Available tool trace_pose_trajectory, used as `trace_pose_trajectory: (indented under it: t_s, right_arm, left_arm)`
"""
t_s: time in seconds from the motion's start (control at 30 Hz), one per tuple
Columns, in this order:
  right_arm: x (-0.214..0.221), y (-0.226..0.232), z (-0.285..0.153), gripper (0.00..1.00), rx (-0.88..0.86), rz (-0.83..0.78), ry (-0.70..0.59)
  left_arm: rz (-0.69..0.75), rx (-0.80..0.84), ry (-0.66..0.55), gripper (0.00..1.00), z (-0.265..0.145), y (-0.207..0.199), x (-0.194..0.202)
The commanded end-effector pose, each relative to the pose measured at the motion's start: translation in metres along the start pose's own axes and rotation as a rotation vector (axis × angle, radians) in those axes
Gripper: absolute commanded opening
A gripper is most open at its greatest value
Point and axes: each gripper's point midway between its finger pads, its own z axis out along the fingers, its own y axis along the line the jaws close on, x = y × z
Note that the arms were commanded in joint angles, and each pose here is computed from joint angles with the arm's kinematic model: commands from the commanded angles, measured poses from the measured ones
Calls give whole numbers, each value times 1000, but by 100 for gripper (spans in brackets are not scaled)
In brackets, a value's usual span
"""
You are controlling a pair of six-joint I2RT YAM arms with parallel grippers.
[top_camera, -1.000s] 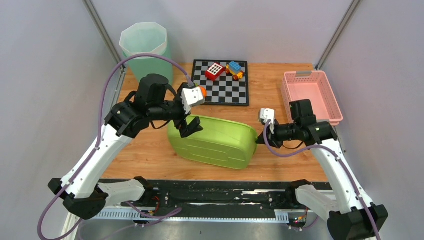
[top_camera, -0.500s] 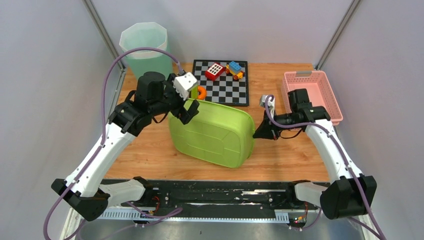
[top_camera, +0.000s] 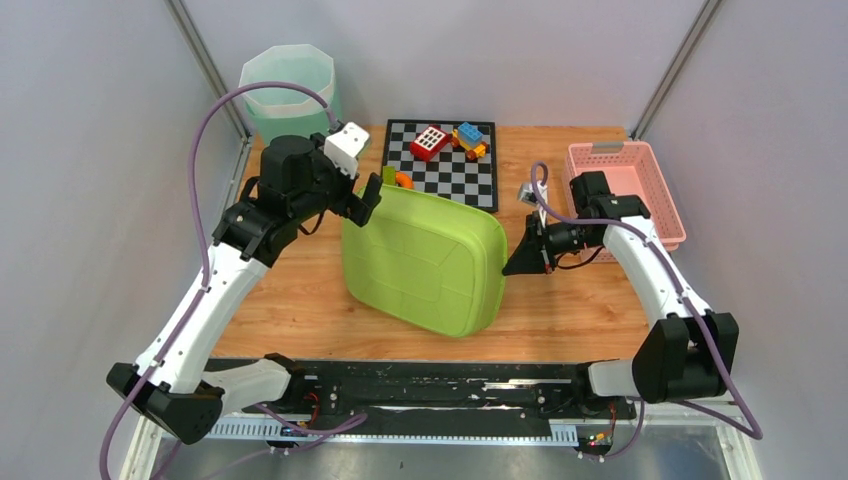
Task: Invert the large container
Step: Turn the container upside down at the center of the board.
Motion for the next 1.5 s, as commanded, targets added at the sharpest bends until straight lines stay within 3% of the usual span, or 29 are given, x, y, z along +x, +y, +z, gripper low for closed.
trace_pose_trajectory:
  t_s: [0.0, 0.57, 0.9, 1.17, 1.47]
  right_arm:
    - [-16, 13, -5, 2, -68, 78, -67]
    - [-8, -13, -6, 2, -130, 379, -31]
    - [8, -44, -8, 2, -63, 571, 12]
    - [33, -76, -6, 2, 94, 645, 104]
    - [40, -90, -2, 2, 113, 686, 141]
  left_arm:
    - [-36, -44, -13, 100, 6, 13, 0]
    - [-96, -105, 58, 100, 29, 36, 26]
    - [-126, -84, 61, 100, 35, 32, 34]
    - [-150, -74, 71, 100, 41, 28, 42]
    - [-152, -74, 92, 100, 45, 28, 51]
